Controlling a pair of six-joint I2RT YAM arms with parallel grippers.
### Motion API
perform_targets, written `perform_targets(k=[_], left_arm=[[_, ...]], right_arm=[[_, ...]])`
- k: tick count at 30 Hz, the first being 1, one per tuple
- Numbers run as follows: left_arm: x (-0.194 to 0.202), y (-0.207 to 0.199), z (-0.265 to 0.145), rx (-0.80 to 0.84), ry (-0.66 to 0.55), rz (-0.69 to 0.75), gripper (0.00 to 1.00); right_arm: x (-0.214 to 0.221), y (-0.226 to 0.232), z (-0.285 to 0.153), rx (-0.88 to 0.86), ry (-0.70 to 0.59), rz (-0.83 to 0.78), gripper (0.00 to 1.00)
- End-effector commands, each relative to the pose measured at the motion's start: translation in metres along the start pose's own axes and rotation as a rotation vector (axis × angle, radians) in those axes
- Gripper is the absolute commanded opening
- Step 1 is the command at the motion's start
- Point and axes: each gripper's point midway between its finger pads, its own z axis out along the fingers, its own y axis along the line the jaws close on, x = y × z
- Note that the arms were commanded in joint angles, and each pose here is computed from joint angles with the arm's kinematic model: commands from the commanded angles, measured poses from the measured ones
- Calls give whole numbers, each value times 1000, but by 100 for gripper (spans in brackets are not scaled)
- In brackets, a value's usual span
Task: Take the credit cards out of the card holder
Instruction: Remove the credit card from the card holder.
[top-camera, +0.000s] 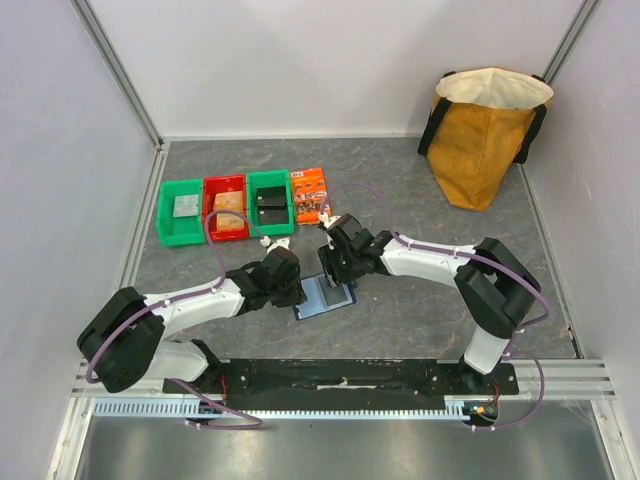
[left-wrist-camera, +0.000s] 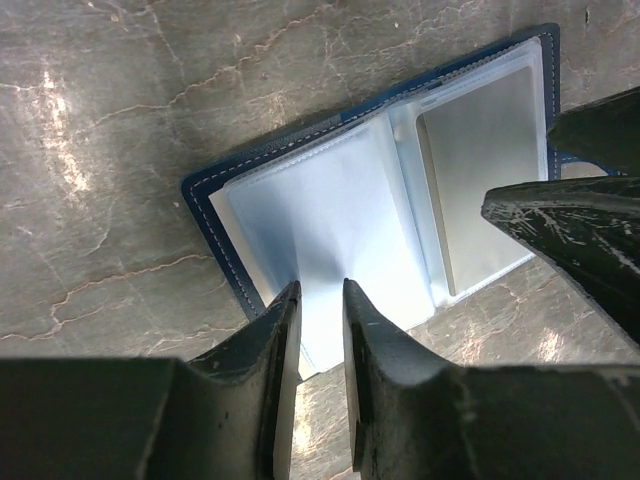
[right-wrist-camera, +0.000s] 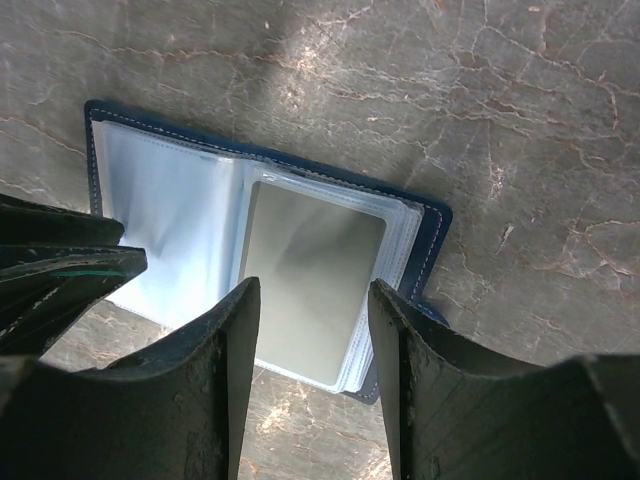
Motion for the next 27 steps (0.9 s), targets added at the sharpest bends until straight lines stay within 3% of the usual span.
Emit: perform_targets(k=[1,9,27], left_arm=[[1,-1,3,4,22,48,29],[12,3,5,6,60,39,23],[17,-1,5,33,80,36,22]], right_arm=[[-9,0,2,10,-16,-6,54],[-2,-3,2,20,-3,0,55],[5,2,4,-9,23,12,52]])
